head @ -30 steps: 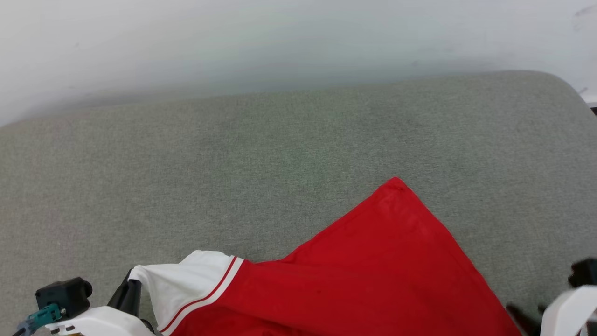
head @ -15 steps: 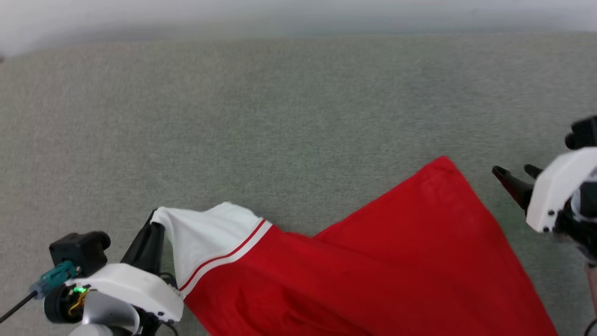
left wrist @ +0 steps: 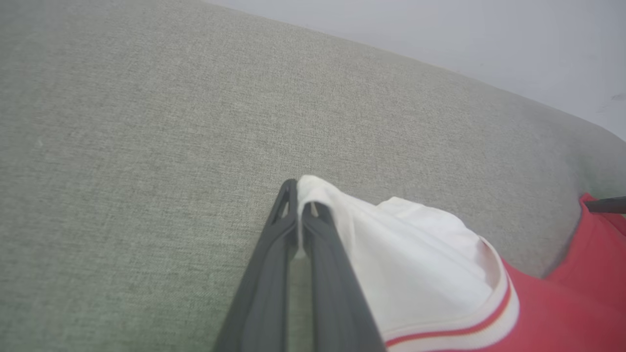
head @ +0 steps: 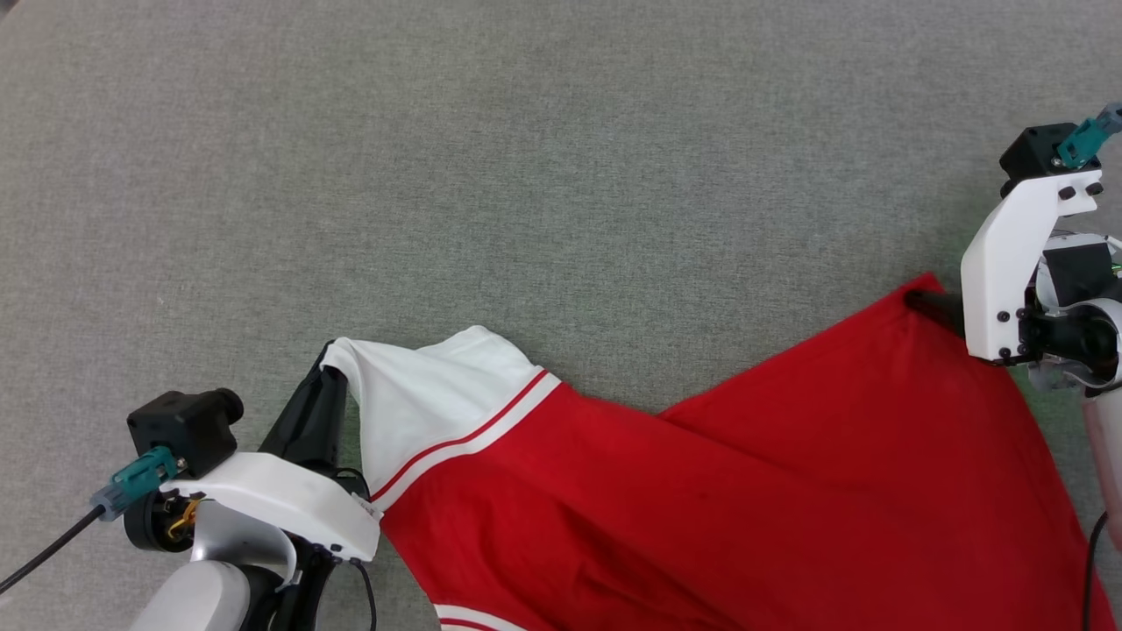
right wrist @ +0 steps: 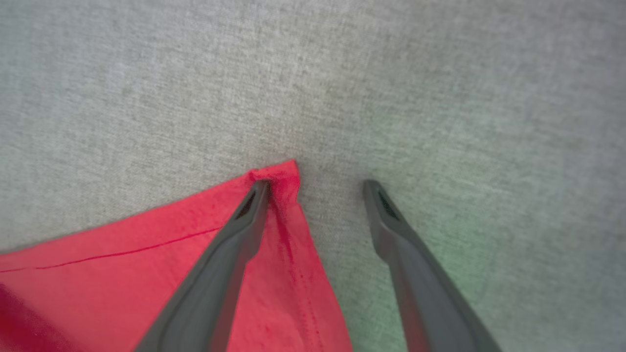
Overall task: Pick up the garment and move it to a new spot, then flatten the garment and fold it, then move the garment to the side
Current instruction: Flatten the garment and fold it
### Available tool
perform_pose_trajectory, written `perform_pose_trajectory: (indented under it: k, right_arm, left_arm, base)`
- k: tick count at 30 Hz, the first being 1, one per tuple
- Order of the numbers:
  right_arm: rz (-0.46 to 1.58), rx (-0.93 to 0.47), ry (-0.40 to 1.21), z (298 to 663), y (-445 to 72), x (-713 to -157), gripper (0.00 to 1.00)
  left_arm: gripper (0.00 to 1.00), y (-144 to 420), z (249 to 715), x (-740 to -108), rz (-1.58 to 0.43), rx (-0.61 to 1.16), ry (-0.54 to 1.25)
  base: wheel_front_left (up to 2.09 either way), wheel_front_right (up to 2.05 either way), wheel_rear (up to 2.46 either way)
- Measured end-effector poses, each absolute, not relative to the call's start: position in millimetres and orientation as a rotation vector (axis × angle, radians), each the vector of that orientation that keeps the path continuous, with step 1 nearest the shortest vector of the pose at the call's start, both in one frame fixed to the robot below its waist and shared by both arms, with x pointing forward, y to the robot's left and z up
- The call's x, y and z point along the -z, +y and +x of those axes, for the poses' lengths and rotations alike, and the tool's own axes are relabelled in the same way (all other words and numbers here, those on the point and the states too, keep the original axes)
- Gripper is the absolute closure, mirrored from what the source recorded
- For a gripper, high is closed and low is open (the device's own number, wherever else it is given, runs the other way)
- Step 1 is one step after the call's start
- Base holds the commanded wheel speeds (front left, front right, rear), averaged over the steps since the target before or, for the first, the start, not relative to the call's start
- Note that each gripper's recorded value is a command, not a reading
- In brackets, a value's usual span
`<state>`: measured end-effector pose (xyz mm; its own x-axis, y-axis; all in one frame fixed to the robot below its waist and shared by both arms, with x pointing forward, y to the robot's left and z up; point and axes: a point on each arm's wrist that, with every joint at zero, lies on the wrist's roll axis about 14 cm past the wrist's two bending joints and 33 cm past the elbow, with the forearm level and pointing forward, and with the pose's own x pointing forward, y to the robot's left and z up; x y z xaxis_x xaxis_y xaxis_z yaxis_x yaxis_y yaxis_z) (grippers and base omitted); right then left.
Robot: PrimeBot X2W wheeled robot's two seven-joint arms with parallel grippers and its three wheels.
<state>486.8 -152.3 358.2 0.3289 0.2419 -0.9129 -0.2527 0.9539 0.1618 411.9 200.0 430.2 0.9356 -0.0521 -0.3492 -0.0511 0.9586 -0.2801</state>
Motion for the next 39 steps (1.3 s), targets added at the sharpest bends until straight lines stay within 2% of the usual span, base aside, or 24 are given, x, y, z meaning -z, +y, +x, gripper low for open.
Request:
perform_pose_trajectory:
  k: [1,2,3,4,18,32,39]
  right_arm:
    - [-0.02,-0.328,1.205,487,-152,-355,0.0]
    - [-0.025,-0.331,1.215,486,-151,-353,0.51]
    - [-0.028,-0.334,1.221,486,-150,-352,0.8]
    - [-0.028,-0.337,1.226,486,-150,-351,1.0]
    - [-0.091,-0.369,1.136,468,-150,-384,1.0]
    - [-0.103,-0.179,0.69,501,-216,-522,1.0]
    - [-0.124,-0.116,0.48,535,-233,-593,1.0]
  left_arm:
    - [1.0,201,411,-428,-0.29,-0.004,0.368]
    - [1.0,202,411,-427,-0.29,-0.007,0.369]
    - [1.0,203,411,-427,-0.289,-0.009,0.367]
    - [1.0,203,412,-427,-0.289,-0.009,0.364]
    - [1.0,206,418,-455,-0.235,0.036,0.304]
    - [1.0,186,517,-606,-0.114,0.213,0.004]
    - [1.0,173,572,-666,-0.066,0.224,-0.104]
  base:
    - [0.0,0.0,0.0]
    - [0.0,0.0,0.0]
    - [0.0,0.0,0.0]
    - [0.0,0.0,0.0]
    - [0.0,0.0,0.0]
    - [0.0,0.0,0.0]
    - [0.0,0.0,0.0]
